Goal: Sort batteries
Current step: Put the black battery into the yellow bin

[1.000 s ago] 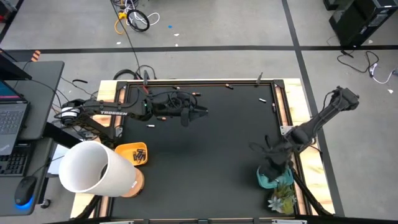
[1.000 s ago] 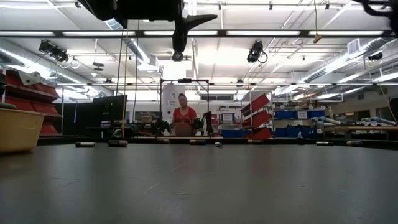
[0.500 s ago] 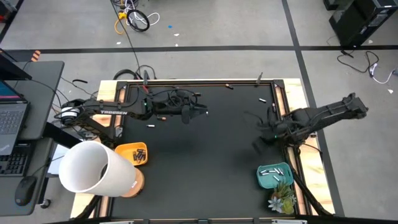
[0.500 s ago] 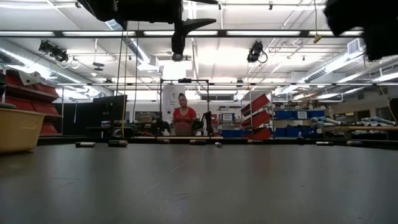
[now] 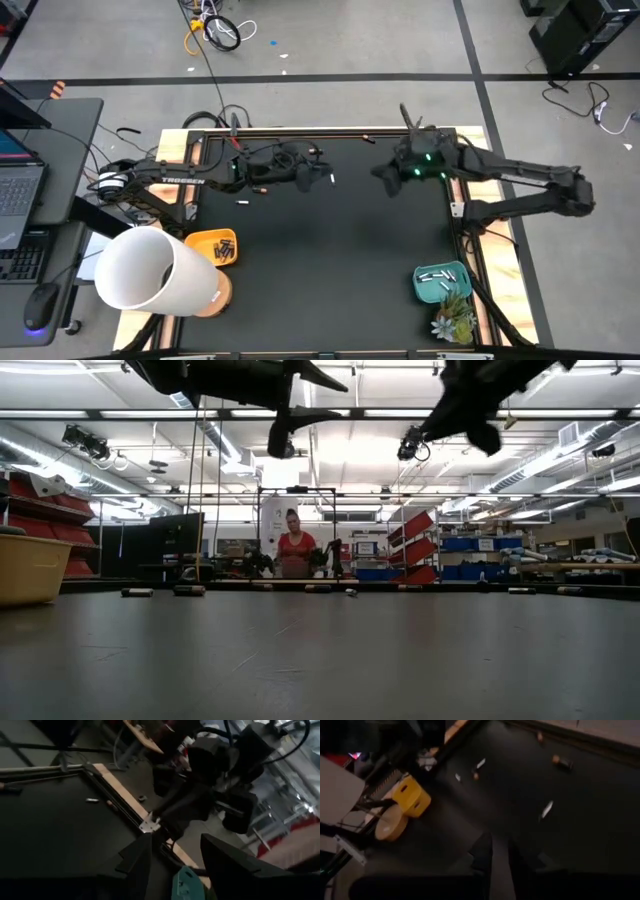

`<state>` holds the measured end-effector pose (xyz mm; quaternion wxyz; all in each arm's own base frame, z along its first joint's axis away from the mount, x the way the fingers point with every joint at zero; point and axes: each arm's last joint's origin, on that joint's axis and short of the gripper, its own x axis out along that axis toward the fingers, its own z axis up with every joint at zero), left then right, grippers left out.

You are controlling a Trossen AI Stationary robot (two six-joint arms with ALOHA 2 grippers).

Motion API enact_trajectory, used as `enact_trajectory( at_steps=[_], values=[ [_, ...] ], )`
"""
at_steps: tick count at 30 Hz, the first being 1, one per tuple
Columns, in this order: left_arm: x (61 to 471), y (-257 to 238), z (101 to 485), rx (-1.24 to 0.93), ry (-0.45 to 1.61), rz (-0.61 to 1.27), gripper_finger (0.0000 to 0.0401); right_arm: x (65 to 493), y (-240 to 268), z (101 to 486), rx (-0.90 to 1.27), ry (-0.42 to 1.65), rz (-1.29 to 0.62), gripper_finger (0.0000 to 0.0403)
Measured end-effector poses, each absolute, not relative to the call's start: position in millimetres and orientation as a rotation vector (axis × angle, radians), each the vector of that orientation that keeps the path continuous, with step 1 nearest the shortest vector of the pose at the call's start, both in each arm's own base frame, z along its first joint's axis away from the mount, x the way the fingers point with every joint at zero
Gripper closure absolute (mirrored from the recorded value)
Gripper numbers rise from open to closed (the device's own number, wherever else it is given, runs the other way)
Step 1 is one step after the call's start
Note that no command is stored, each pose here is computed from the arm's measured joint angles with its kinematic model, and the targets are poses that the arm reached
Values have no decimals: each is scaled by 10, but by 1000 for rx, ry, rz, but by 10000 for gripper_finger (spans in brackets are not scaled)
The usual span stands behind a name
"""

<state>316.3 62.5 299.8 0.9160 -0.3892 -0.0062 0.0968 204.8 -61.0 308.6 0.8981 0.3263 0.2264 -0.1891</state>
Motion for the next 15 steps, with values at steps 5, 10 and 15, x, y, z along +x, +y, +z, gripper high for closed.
enact_trajectory(
  at_steps=[5,10,15],
  values=[
    [3156,638,2956,-861,1,262,215,2230,-1004,3011,600,410,-283,352],
    [3120,694,2830,-901,85,400,215,2451,-1275,2937,520,298,-236,354],
    [3052,827,2719,-932,168,507,215,2597,-1362,2856,630,249,-181,367]
  ],
)
